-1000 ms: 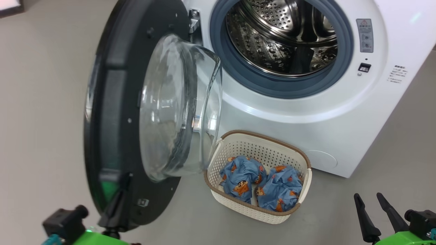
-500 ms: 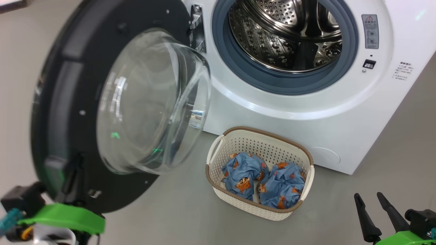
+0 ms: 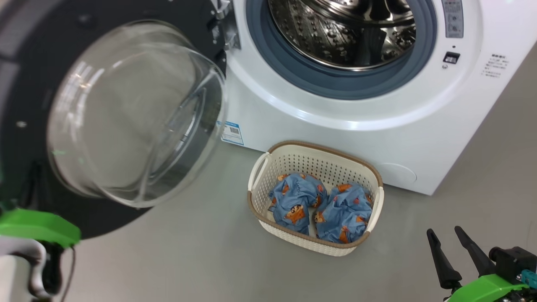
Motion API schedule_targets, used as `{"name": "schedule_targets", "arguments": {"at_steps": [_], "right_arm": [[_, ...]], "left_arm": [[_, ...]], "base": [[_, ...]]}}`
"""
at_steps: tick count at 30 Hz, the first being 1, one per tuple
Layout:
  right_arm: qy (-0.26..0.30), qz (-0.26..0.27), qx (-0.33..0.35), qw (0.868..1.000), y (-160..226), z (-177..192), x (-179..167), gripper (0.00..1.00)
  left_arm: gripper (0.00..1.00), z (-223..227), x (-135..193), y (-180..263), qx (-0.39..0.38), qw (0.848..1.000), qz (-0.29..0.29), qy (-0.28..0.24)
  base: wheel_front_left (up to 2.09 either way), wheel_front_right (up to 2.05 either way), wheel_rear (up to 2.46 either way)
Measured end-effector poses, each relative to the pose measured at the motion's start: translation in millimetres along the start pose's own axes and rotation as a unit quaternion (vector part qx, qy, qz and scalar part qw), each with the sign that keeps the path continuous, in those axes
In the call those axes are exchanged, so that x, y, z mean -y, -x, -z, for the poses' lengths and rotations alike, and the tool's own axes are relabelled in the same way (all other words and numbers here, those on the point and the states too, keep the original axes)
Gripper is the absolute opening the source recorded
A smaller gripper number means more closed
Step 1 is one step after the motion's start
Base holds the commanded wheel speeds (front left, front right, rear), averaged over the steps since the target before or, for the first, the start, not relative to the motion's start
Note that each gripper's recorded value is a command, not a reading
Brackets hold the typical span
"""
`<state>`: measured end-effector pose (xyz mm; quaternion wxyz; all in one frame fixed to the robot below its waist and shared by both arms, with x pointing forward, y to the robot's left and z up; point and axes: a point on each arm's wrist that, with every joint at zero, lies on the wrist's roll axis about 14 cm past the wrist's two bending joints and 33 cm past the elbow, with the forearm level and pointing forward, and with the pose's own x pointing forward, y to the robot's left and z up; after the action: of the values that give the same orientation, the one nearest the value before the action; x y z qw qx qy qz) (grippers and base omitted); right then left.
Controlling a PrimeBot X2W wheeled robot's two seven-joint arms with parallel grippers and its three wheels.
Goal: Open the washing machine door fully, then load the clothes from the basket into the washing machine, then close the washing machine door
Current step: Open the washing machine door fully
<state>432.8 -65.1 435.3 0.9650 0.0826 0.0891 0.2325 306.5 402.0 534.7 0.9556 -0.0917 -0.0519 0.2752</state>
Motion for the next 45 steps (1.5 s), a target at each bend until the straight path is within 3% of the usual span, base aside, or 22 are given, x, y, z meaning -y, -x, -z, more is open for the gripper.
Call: {"name": "schedule_targets", "arguments": {"at_steps": [16,23,36,44,45], "right_arm": [[0.005,0.013,-0.006,1.0,-8.5,5.3,20.5,1.0],[0.003,0.016,-0.008,1.0,-11.5,8.1,25.4,1.0],[0.008,0.014,-0.001,1.0,-9.3,1.1,22.2,1.0],[0.009,0.008,0.011,1.0,-7.1,-9.0,13.4,1.0],[0.009,0.008,0.013,1.0,-6.6,-10.3,11.9,1.0]], "left_arm": [[0.0,-6.4,-35.6,-47.1,-0.009,0.997,-0.071,-0.04],[0.0,-5.7,-43.4,-57.2,-0.017,0.995,-0.076,-0.066],[0.0,-11.1,-50.8,-57.8,-0.014,0.996,-0.073,-0.052],[0.0,3.3,-54.8,-30.5,-0.015,0.997,-0.075,-0.019],[0.07,6.7,-55.6,-25.3,-0.016,0.997,-0.076,-0.014]], "base": [[0.0,0.0,0.0],[0.0,0.0,0.0],[0.0,0.0,0.0],[0.0,0.0,0.0],[0.0,0.0,0.0]]}}
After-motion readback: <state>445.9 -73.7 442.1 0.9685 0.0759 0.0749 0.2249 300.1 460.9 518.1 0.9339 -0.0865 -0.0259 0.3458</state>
